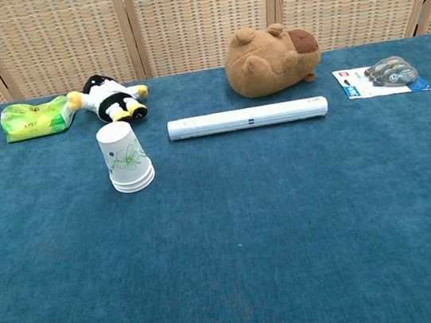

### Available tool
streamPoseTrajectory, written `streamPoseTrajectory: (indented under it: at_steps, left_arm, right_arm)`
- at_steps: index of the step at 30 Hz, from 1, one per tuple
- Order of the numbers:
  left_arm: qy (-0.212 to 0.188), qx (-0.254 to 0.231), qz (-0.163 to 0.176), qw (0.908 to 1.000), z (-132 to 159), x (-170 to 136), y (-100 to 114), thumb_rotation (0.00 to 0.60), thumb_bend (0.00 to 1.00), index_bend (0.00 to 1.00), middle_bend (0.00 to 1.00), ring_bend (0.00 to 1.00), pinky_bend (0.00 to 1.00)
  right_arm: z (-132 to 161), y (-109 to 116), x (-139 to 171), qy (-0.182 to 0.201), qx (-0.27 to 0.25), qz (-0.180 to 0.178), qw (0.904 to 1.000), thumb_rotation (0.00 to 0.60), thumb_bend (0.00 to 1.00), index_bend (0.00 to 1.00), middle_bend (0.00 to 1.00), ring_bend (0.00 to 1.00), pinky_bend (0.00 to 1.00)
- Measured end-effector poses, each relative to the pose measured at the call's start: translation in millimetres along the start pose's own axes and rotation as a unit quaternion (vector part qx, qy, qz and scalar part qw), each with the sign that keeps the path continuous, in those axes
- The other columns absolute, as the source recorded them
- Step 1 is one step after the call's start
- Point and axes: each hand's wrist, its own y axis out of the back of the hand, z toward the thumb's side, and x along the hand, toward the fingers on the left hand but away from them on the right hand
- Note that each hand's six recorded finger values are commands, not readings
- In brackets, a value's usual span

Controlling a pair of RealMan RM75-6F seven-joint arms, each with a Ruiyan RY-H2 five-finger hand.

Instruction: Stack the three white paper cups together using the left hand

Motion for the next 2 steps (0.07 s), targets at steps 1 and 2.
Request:
streamPoseTrajectory:
  at_steps: [1, 2]
  left_arm:
    - [0.016, 0.003, 0.001, 0.9999, -10.3, -12.3, -0.7, 0.600, 0.22, 0.00, 0.00, 0.00, 0.00]
    - [0.036, 0.005, -0.001, 0.9993, -22.9, -29.1, -2.5, 0.600, 0.22, 0.00, 0.00, 0.00, 0.00]
  right_arm:
    - [0.9, 0.1, 0.7, 0.002, 0.000, 0.000, 1.0000, 0.600, 0.00, 0.00, 0.00, 0.00, 0.00]
    - [2.0, 0.2, 1.8, 0.004, 0.000, -0.001, 1.0000, 0.600, 0.00, 0.00, 0.00, 0.00, 0.00]
